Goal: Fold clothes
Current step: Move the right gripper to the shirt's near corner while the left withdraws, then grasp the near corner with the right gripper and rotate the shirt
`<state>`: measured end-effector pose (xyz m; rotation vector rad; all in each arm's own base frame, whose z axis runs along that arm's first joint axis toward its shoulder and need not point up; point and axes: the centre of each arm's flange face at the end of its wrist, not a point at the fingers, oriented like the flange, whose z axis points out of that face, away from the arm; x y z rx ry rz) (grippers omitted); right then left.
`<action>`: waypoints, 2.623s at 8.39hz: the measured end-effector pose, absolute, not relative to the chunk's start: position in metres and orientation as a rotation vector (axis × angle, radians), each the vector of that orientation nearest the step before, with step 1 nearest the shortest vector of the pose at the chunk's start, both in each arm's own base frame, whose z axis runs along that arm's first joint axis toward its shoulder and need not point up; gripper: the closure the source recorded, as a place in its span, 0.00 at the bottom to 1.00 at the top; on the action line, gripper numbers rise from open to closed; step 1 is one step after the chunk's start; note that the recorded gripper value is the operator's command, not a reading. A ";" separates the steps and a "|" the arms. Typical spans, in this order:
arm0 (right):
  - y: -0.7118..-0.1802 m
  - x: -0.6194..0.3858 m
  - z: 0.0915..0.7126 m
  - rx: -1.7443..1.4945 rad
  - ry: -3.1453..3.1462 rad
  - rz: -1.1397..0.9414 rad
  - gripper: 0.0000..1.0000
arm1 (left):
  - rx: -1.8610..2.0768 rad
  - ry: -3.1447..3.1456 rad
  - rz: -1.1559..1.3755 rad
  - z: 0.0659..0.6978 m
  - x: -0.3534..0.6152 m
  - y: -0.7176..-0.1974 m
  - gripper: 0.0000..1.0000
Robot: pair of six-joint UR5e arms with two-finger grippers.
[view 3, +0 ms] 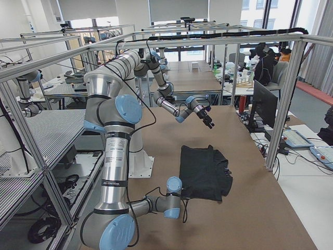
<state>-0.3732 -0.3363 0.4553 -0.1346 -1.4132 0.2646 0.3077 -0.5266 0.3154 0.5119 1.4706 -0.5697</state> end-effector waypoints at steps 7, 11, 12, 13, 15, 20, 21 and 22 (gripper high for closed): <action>-0.344 -0.381 0.467 -0.123 -1.384 0.295 0.06 | 0.510 1.476 -0.562 0.311 0.314 -0.528 0.06; -0.358 -0.403 0.469 -0.118 -1.377 0.306 1.00 | 0.511 1.476 -0.564 0.311 0.313 -0.528 0.06; -0.359 -0.404 0.469 -0.119 -1.374 0.307 1.00 | 0.511 1.476 -0.563 0.311 0.313 -0.527 0.06; -0.359 -0.405 0.468 -0.120 -1.373 0.307 1.00 | 0.510 1.477 -0.561 0.311 0.314 -0.526 0.06; -0.359 -0.404 0.465 -0.124 -1.377 0.301 1.00 | 0.505 1.478 -0.556 0.311 0.318 -0.525 0.06; -0.336 -0.400 0.427 -0.157 -1.451 0.210 1.00 | 0.505 1.477 -0.556 0.311 0.319 -0.524 0.06; -0.318 -0.403 0.406 -0.177 -1.488 0.161 1.00 | 0.515 1.473 -0.566 0.312 0.318 -0.525 0.06; -0.294 -0.410 0.385 -0.210 -1.523 0.114 1.00 | 0.527 1.469 -0.579 0.313 0.316 -0.525 0.06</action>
